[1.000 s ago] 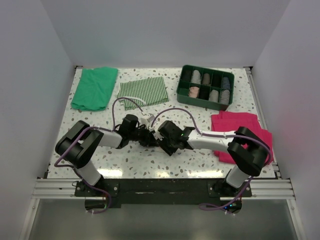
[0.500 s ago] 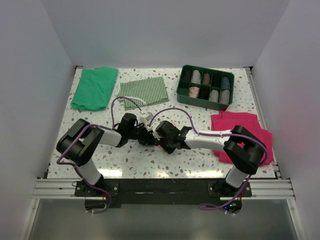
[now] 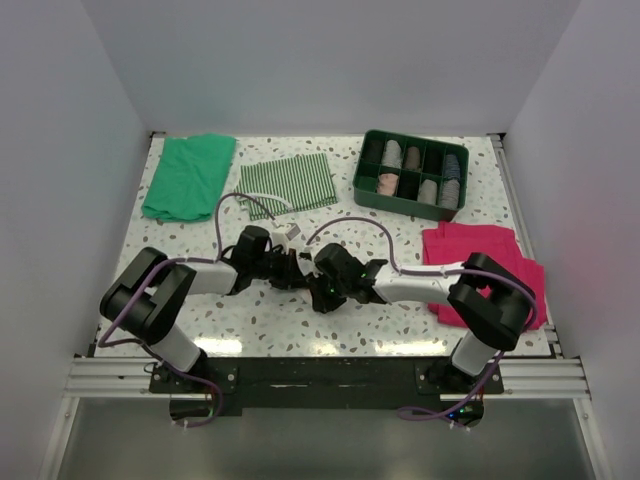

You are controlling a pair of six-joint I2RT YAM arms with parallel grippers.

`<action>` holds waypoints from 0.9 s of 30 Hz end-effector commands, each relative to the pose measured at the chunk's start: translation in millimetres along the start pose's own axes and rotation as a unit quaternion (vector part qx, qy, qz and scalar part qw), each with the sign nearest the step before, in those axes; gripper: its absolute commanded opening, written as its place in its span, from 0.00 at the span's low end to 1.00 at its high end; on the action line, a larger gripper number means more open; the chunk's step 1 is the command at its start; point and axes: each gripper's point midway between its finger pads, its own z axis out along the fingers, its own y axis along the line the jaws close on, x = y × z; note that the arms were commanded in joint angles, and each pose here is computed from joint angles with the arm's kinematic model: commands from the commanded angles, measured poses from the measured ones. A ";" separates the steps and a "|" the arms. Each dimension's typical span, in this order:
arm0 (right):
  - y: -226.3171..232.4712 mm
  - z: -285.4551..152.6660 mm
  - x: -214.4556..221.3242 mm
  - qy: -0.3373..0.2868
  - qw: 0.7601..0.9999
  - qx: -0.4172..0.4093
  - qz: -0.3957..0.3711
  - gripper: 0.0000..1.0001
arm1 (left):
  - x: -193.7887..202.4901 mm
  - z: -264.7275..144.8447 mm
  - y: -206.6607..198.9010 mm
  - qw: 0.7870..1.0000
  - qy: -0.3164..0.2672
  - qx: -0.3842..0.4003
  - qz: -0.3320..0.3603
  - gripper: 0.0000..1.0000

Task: Roll the underwear
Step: Roll the underwear to the center of the board.

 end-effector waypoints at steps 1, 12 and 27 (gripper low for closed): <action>20.4 -4.5 -5.3 -0.022 0.998 -0.041 0.053 0.41 | 10.0 -2.5 25.2 0.999 0.004 -0.048 -0.007 0.04; 4.6 -64.7 -37.6 -0.086 0.996 0.024 -0.024 0.54 | 9.0 2.5 20.0 1.000 0.008 -0.024 0.001 0.05; 23.8 -38.7 -54.8 -0.061 0.987 0.057 -0.137 0.46 | 9.0 2.0 10.7 1.000 0.012 -0.006 -0.001 0.05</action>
